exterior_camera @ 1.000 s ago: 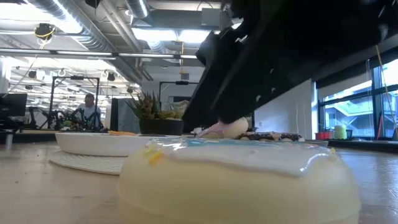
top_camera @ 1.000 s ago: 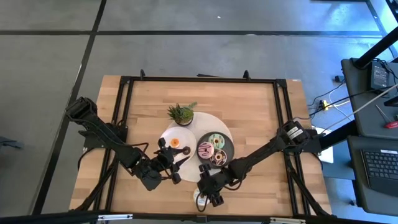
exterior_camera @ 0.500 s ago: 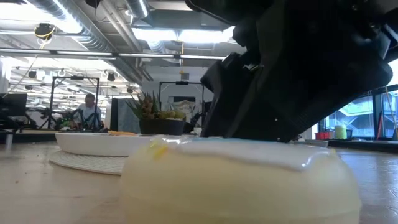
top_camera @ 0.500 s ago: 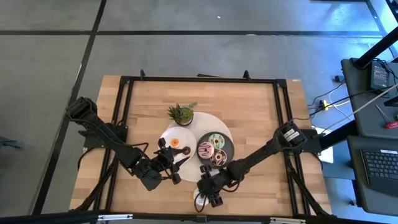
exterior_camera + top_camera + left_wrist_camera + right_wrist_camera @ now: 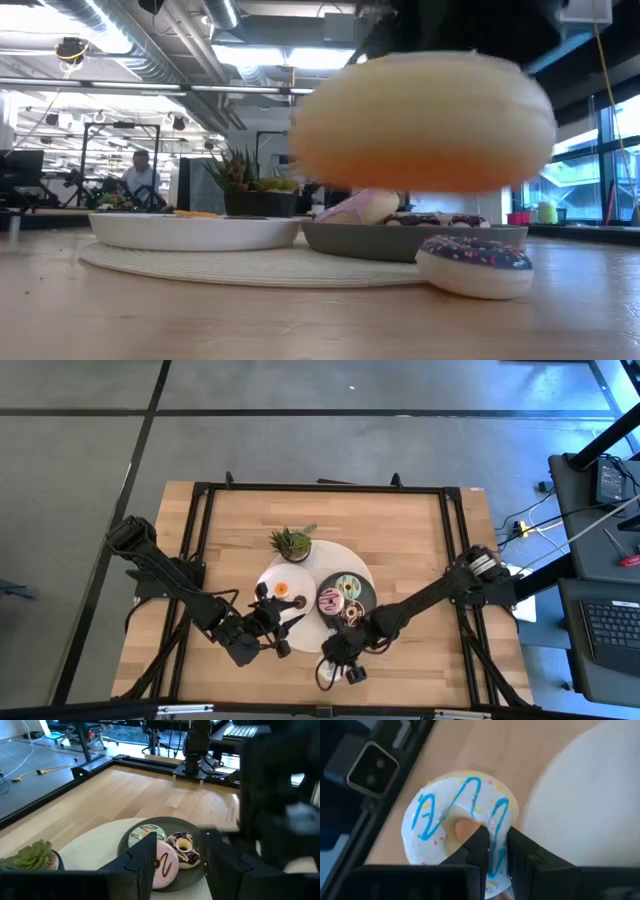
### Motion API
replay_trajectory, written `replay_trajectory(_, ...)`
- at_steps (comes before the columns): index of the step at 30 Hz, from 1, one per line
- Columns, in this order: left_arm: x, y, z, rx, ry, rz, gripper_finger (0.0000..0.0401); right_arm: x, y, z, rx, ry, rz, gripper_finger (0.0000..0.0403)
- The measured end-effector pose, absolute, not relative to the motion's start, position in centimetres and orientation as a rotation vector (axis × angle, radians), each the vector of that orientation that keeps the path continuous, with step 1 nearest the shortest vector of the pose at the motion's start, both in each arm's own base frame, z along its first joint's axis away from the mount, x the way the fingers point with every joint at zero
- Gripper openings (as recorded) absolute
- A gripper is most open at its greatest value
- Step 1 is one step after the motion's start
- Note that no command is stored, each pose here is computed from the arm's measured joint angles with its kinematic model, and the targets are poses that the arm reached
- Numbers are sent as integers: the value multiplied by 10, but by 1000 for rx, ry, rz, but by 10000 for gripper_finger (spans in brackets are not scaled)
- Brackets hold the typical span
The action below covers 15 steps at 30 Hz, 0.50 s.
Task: Pick & Place donuts
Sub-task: Put the large white donut on the gray plate
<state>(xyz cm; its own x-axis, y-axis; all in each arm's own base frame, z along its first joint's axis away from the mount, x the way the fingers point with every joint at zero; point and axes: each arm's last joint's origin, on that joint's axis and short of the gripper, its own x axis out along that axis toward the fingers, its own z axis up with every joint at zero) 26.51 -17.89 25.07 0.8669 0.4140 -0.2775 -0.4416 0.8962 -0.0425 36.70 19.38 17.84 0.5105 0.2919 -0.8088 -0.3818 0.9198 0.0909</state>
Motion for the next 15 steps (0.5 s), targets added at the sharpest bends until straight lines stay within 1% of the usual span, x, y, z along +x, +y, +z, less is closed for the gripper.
replay_trajectory(3, 266, -179, 249, -100, 270, 451, 141, 357, 184, 201, -140, 961, 361, 61)
replay_trajectory(6, 266, -180, 248, -102, 275, 445, 141, 343, 173, 220, -222, 965, 241, 62)
replay_trajectory(11, 268, -182, 243, -101, 287, 440, 141, 309, 146, 224, -196, 951, 134, 59)
replay_trajectory(15, 269, -182, 241, -111, 293, 438, 141, 278, 119, 221, -121, 860, 30, 59)
